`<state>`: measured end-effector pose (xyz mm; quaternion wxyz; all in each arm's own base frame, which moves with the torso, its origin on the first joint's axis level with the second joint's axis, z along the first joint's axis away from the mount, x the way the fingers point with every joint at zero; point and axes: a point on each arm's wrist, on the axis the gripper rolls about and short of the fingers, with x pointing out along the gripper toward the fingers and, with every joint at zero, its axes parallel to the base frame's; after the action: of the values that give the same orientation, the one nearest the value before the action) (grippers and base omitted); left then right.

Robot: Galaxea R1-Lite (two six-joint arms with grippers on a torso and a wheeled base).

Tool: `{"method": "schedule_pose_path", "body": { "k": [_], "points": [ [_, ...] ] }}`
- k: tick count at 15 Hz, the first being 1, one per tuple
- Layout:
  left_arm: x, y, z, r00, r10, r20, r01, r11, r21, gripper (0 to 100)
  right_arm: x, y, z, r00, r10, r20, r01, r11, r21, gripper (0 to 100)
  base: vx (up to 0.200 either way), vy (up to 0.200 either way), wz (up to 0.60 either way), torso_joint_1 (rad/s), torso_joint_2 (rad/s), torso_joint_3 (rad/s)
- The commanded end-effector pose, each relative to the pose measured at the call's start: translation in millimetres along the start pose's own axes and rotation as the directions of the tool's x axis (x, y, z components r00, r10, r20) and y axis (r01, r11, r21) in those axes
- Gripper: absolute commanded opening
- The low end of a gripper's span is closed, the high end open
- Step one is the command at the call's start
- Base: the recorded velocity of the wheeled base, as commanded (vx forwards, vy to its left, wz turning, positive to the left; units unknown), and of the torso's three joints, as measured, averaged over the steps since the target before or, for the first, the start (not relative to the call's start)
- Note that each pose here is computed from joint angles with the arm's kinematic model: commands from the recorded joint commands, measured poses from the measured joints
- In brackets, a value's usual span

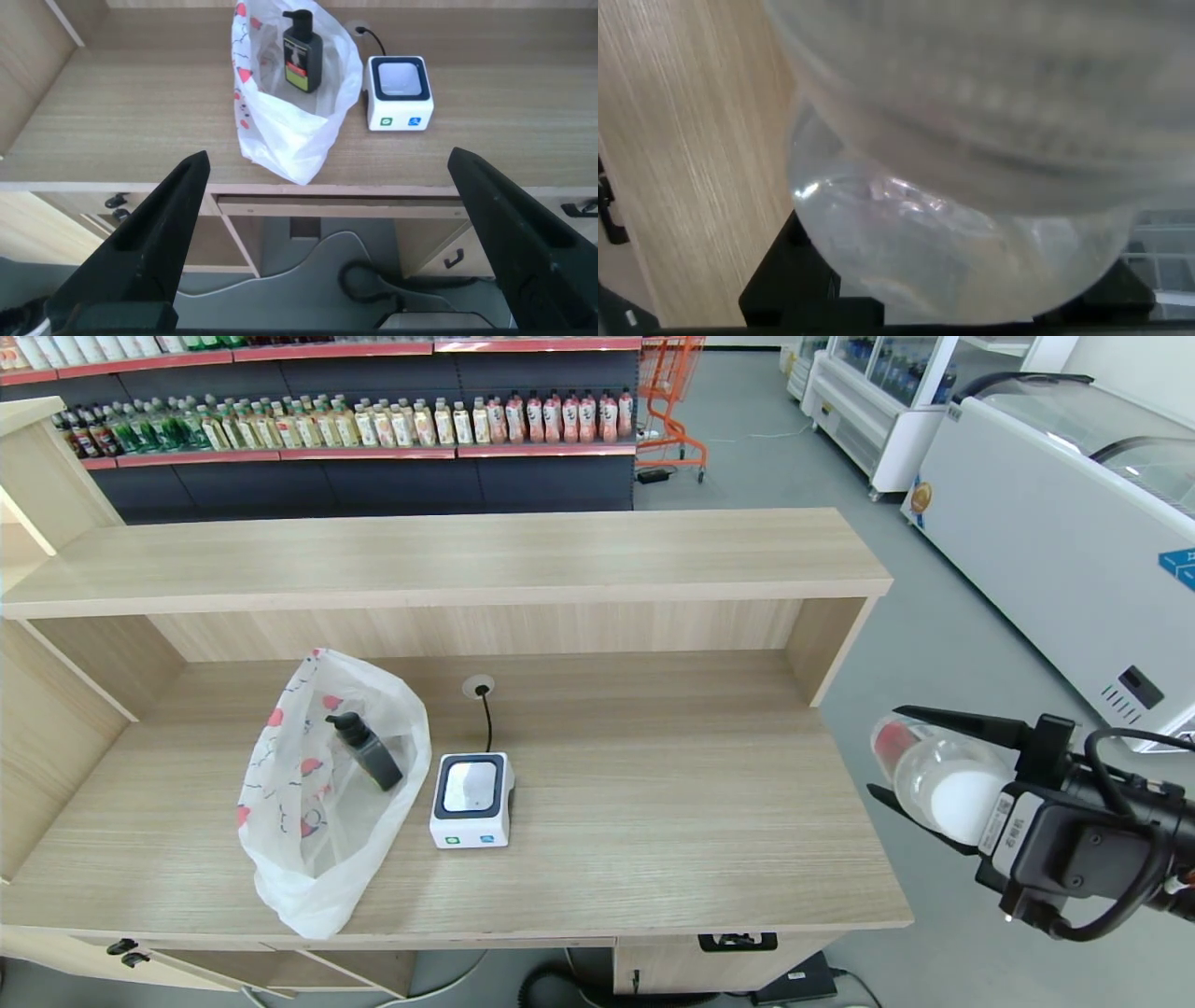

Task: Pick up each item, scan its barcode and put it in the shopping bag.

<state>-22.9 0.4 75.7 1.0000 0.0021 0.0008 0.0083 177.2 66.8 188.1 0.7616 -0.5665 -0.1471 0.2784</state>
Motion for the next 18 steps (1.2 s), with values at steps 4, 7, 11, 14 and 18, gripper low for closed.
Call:
{"method": "schedule_pose_path", "body": {
  "k": [4, 7, 11, 14, 18],
  "points": [
    [0, 0.0, -0.1, 1.0, 0.0, 0.0, 0.0, 1.0, 0.0, 100, 2, -6, 13, 0.998, -0.018, 0.058, 0.021, 0.998, -0.053, 0, 0.0, 0.0, 0.0, 0.0, 0.0, 0.0],
    [0, 0.0, -0.1, 1.0, 0.0, 0.0, 0.0, 1.0, 0.003, 100, 3, -2, 18, 0.996, -0.001, 0.085, 0.007, 0.998, -0.064, 0, 0.0, 0.0, 0.0, 0.0, 0.0, 0.0],
    [0, 0.0, -0.1, 1.0, 0.0, 0.0, 0.0, 1.0, 0.0, 100, 7, -1, 20, 0.994, 0.014, 0.104, -0.009, 0.999, -0.053, 0, 0.0, 0.2, 0.0, 0.002, 0.0, 0.002],
    [0, 0.0, -0.1, 1.0, 0.0, 0.0, 0.0, 1.0, 0.002, 100, 15, 0, 17, 0.993, 0.041, 0.115, -0.039, 0.999, -0.016, 0, 0.0, 0.2, 0.0, 0.009, 0.01, 0.006],
    [0, 0.0, -0.1, 1.0, 0.0, 0.0, 0.0, 1.0, 0.003, 100, 36, 4, 8, 0.986, 0.094, 0.14, -0.094, 0.996, -0.006, 0, 0.0, 0.2, 0.0, 0.0, 0.0, 0.004]
  ]
}}
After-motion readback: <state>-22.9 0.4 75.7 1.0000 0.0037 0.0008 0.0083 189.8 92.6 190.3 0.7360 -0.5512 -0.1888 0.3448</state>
